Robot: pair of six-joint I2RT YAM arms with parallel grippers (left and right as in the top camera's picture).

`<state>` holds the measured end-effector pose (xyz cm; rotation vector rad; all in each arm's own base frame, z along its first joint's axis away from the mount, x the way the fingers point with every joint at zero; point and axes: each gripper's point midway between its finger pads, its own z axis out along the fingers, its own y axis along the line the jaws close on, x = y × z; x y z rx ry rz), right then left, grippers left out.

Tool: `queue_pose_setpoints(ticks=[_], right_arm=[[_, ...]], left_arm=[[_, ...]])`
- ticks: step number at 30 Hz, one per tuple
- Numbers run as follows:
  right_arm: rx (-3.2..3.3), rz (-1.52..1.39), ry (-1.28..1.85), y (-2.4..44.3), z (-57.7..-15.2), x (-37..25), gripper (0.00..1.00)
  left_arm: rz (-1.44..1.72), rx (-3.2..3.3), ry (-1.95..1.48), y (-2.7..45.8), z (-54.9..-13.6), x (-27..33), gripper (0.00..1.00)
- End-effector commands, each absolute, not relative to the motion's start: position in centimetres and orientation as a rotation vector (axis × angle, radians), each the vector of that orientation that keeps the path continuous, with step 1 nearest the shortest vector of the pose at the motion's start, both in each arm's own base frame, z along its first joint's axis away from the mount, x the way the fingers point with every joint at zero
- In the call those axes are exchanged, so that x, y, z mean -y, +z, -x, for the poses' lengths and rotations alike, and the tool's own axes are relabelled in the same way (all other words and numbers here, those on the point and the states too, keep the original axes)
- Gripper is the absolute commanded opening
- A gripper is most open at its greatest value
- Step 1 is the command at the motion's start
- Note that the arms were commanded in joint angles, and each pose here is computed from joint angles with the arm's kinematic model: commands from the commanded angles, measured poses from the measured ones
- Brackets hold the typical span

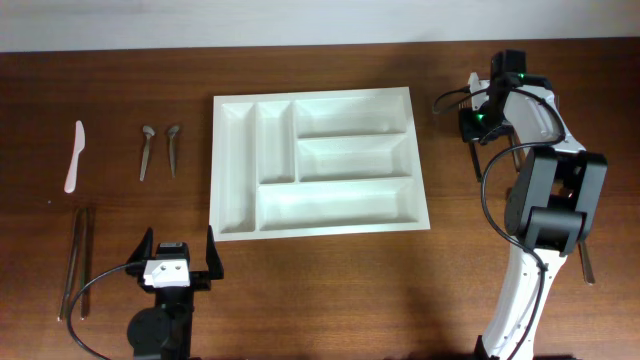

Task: Pack container
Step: 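Lower the right gripper and close it on the fork handle, then lift the fork and carry it left over the tray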

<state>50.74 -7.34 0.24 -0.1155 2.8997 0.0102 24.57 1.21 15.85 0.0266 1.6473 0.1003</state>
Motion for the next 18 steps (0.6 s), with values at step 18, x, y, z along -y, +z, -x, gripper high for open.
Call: queue_pose_setpoints(ticks=[18], right_arm=[[-2.86, 0.0, 0.013, 5.4, -52.9, 7.0, 0.04]], left_arm=[[-0.014, -1.651, 0.097, 15.6, -24.6, -1.4, 0.99]])
